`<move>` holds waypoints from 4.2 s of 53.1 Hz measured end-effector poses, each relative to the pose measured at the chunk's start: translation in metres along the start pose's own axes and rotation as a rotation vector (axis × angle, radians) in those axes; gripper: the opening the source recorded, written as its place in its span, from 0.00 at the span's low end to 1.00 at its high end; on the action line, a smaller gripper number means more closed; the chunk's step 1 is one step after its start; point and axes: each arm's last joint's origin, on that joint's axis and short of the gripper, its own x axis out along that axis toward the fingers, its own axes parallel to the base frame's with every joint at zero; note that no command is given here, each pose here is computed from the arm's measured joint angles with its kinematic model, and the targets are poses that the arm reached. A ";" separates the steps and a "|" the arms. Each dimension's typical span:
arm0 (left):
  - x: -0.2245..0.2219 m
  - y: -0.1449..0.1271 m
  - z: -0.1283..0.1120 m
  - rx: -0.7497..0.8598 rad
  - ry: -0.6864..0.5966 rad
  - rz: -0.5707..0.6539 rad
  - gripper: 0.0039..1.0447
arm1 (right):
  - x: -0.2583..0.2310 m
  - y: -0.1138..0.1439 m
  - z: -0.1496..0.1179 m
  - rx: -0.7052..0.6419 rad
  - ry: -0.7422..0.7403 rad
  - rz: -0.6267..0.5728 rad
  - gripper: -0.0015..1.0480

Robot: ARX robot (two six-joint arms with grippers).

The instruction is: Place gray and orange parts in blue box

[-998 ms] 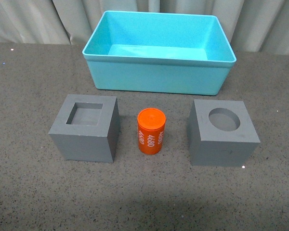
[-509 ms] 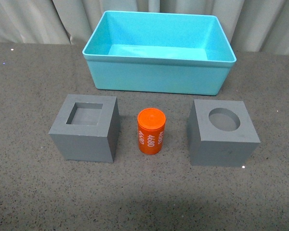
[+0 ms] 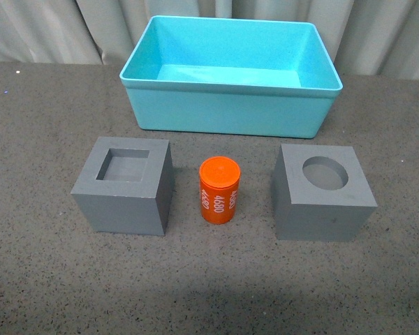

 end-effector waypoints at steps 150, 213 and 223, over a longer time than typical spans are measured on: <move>0.000 0.000 0.000 0.000 0.000 0.000 0.94 | 0.339 0.026 0.038 0.426 0.584 0.092 0.17; 0.009 0.002 -0.004 -0.173 0.260 0.376 0.94 | 0.144 0.029 0.078 0.207 0.267 0.352 0.91; 0.046 0.011 0.031 -0.307 0.210 0.335 0.94 | 0.144 0.029 0.078 0.206 0.267 0.354 0.91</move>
